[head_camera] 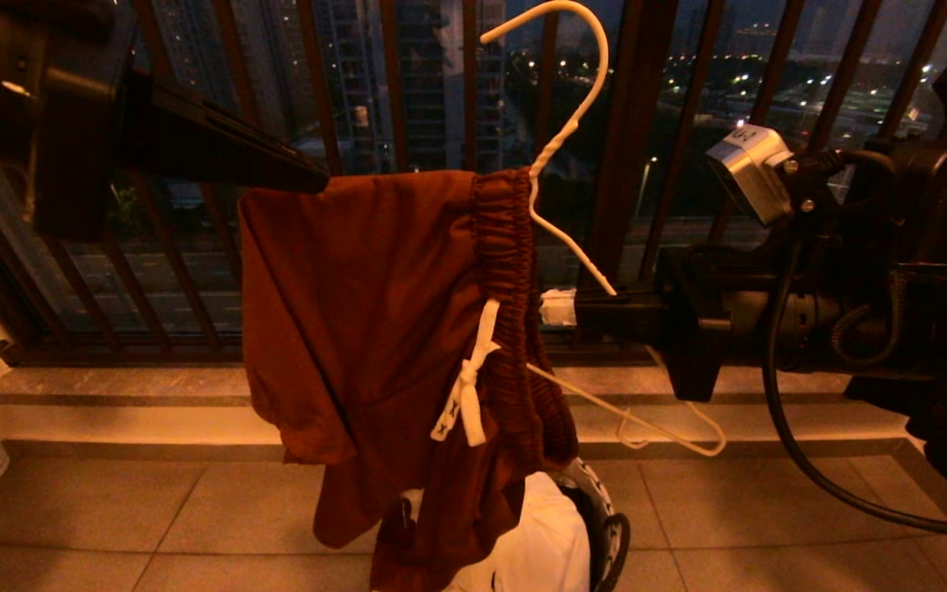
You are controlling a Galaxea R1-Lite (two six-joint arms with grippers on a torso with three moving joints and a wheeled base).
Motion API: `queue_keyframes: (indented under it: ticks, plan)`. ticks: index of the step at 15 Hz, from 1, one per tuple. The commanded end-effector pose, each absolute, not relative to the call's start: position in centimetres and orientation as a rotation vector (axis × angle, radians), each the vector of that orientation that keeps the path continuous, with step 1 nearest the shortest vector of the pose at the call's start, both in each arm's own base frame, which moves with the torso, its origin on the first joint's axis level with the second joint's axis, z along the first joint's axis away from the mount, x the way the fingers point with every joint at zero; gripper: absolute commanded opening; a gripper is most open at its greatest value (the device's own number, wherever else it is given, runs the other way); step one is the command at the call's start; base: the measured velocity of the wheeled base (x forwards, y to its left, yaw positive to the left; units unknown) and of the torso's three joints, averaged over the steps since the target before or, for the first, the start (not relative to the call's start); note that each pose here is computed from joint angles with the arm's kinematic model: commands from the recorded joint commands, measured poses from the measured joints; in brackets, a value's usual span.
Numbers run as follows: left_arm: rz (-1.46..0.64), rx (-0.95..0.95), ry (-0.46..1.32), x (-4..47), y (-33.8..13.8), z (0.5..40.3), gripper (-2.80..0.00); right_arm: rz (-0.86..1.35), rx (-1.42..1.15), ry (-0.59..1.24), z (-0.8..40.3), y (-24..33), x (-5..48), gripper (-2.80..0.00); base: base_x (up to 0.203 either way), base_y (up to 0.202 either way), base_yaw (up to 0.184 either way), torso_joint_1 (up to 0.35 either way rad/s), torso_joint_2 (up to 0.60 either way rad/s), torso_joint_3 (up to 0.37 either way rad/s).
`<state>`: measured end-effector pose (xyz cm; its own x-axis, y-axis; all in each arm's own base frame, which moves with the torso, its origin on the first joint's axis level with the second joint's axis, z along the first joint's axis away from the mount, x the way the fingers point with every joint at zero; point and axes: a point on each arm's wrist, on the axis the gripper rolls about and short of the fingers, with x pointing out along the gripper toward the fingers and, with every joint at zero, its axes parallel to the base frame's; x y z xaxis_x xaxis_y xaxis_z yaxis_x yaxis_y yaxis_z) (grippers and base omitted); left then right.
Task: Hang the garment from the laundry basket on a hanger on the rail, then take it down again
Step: Hang the clothes on the clothes rack
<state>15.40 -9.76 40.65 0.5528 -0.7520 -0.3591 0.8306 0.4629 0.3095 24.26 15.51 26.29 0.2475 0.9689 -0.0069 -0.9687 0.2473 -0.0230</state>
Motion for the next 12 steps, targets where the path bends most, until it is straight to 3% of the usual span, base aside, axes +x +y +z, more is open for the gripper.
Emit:
queue_keyframes:
  ticks: [1,3,4,12]
  plan:
    - [-0.999,0.49,0.191,15.7,-10.2,40.4,-2.8,1.328,-0.024,-0.009,26.2,15.5,24.3,-2.8,0.0,0.0,0.0,0.0,0.0,0.0]
    - [-1.004,0.509,0.186,16.1,-10.5,40.2,-2.8,1.341,-0.025,-0.009,26.2,15.5,24.2,-2.8,0.0,0.0,0.0,0.0,0.0,0.0]
    - [-1.008,0.535,0.173,16.1,-10.5,40.2,0.0,1.345,-0.028,-0.009,26.1,15.6,24.2,-2.8,0.0,0.0,0.0,0.0,0.0,0.0]
    - [-1.037,0.547,0.089,17.0,-11.0,40.6,0.0,1.369,-0.04,-0.037,27.7,15.8,24.4,-2.8,0.0,0.0,0.0,0.0,0.0,0.0]
